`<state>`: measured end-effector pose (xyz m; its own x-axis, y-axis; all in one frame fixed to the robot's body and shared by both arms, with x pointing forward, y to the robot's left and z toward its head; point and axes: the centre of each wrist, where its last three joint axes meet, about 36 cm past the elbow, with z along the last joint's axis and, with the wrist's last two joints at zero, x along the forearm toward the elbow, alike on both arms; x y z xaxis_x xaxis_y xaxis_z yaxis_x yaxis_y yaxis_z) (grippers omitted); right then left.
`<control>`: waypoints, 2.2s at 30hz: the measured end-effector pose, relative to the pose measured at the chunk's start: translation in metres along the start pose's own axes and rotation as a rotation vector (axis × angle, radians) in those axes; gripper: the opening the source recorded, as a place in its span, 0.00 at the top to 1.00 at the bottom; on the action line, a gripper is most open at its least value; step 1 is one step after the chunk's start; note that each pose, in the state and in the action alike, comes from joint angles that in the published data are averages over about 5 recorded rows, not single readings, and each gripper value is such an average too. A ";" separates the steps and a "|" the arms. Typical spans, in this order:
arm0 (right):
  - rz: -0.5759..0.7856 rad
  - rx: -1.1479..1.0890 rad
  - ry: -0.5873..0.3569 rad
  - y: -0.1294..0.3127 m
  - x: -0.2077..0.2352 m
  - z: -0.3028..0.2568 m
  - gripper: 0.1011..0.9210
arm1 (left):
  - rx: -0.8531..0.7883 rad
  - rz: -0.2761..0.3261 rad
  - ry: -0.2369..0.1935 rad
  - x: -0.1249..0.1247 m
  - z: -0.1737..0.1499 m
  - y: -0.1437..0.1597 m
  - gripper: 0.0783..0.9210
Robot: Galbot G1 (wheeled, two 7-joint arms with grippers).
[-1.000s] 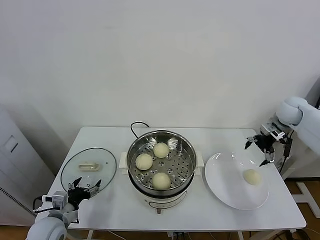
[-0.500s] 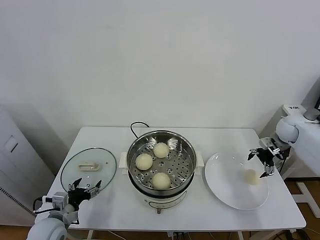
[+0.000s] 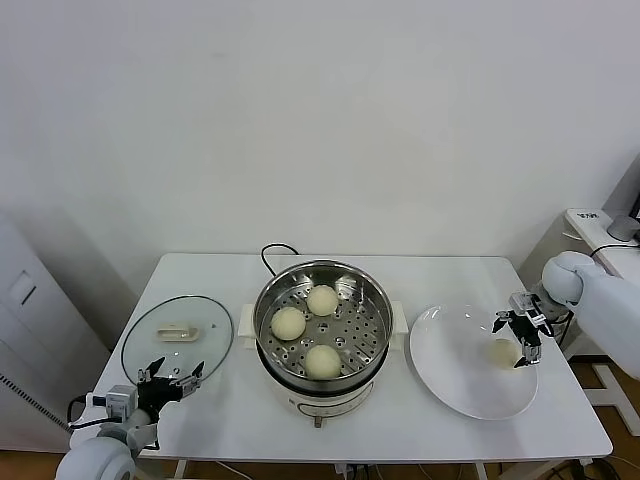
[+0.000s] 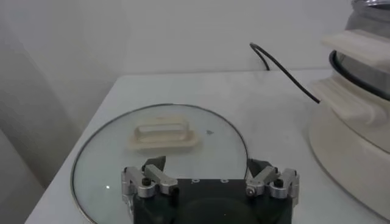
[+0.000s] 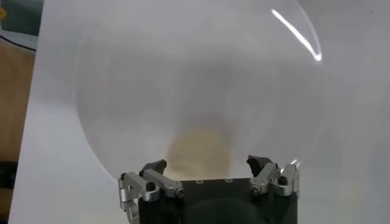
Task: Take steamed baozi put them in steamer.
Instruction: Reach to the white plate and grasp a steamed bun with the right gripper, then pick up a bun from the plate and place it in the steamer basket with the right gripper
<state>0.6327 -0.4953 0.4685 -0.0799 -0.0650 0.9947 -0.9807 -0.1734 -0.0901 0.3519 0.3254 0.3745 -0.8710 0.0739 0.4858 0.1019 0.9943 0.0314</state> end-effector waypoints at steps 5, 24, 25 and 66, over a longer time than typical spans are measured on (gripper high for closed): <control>-0.001 -0.005 0.002 0.001 -0.007 -0.002 0.26 | -0.001 -0.001 0.002 0.001 0.001 0.000 0.12; 0.021 -0.073 -0.036 -0.002 0.050 -0.009 0.49 | -0.003 -0.002 0.002 0.003 -0.001 -0.003 0.12; 0.028 -0.077 -0.043 -0.004 0.058 -0.012 0.48 | -0.004 -0.002 0.002 0.003 -0.001 -0.004 0.12; 0.053 -0.148 -0.225 -0.066 0.191 -0.311 0.48 | -0.017 -0.002 -0.005 0.005 0.001 -0.006 0.12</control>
<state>0.6269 -0.1902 0.6798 -0.1062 -0.2900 0.9511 -0.9930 -0.0193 -0.1167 0.3471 0.3203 0.3761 -0.8735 0.0728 0.4813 0.1088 0.9929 0.0473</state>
